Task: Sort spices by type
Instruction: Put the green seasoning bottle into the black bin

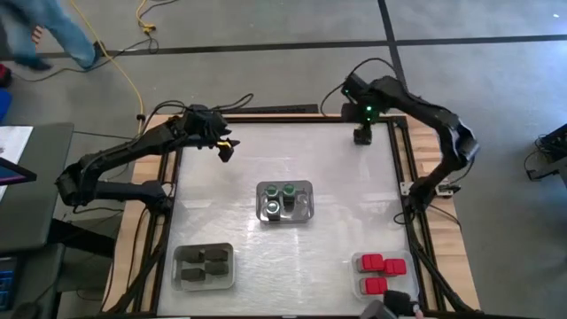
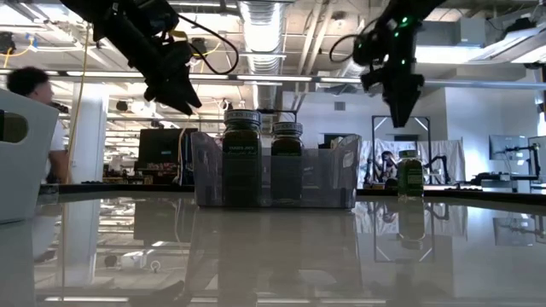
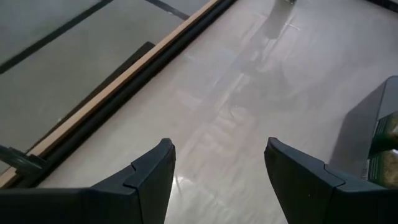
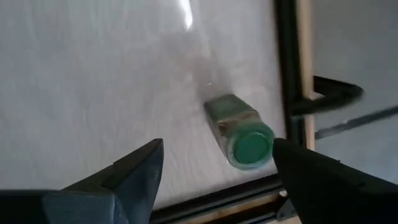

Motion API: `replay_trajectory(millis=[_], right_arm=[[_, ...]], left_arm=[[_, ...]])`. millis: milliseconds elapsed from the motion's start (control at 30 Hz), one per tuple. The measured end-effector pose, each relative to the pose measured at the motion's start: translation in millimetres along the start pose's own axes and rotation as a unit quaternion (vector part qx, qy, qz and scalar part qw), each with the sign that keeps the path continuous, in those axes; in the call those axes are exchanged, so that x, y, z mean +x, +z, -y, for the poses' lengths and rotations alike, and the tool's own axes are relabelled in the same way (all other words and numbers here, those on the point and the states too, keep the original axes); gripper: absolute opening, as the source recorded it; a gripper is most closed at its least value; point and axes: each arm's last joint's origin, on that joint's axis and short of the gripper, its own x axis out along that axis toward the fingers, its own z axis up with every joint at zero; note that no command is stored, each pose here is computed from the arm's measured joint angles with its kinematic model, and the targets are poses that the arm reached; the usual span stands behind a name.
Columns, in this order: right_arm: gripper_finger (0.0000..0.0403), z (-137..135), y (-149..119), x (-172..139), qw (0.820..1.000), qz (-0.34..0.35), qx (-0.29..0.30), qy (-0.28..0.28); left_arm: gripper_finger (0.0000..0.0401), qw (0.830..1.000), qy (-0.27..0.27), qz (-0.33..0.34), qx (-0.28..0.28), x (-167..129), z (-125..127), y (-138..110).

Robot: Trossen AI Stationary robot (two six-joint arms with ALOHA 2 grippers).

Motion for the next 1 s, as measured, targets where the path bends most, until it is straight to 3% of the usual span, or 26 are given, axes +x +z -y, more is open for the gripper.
replay_trajectory(millis=[233,600,1000], right_arm=[[0.0334,8.0,11.0,29.6,0.996,-0.036,-0.081,0.025],[0.0333,32.2,6.1,62.7,0.993,-0.086,-0.076,0.039],[0.0332,32.1,-3.6,90.4,0.986,-0.129,-0.084,0.061]], left_arm=[[0.0237,1.000,0.000,-0.002,-0.028,0.0,0.1,-0.4],[0.0237,0.999,0.000,-0.005,-0.033,0.0,0.1,-0.9],[0.0237,0.999,0.000,-0.004,-0.033,0.0,0.1,-0.8]])
